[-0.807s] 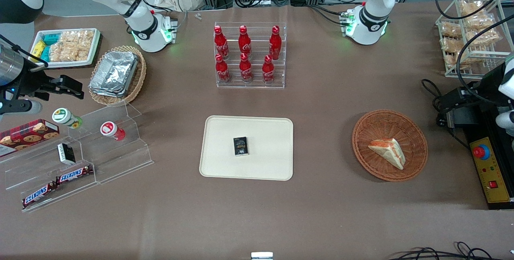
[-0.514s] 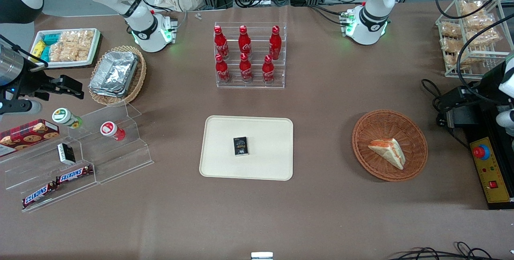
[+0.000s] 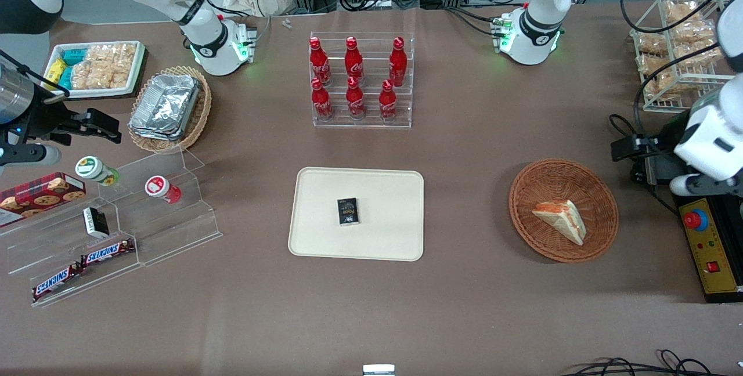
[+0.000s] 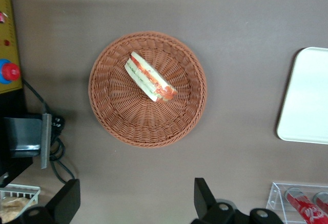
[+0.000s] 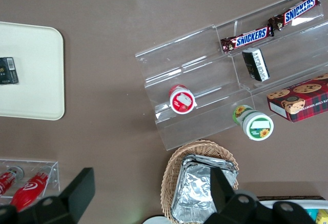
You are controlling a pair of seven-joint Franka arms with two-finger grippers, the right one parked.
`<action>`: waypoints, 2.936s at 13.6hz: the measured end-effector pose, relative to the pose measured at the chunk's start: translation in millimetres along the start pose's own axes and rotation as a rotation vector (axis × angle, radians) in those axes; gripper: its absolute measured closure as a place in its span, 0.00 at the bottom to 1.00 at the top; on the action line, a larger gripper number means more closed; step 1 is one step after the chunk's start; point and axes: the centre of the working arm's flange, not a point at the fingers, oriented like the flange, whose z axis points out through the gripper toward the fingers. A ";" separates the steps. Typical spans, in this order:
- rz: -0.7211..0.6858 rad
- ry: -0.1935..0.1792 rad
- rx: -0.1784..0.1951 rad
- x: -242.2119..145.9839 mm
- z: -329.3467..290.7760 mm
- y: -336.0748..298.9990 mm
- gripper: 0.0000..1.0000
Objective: Place sandwich from basket to tray
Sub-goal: 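Lower the open left gripper onto the wrapped sandwich in the basket, then close the left gripper on the sandwich's crust edge, then lift the sandwich and carry it toward the cream tray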
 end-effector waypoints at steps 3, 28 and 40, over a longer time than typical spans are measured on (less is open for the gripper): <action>-0.109 0.039 -0.006 6.1 62.6 3.4 0.01; -0.676 0.088 -0.047 30.5 283.5 -25.2 0.35; -0.571 -0.072 0.056 35.6 69.4 -9.1 0.82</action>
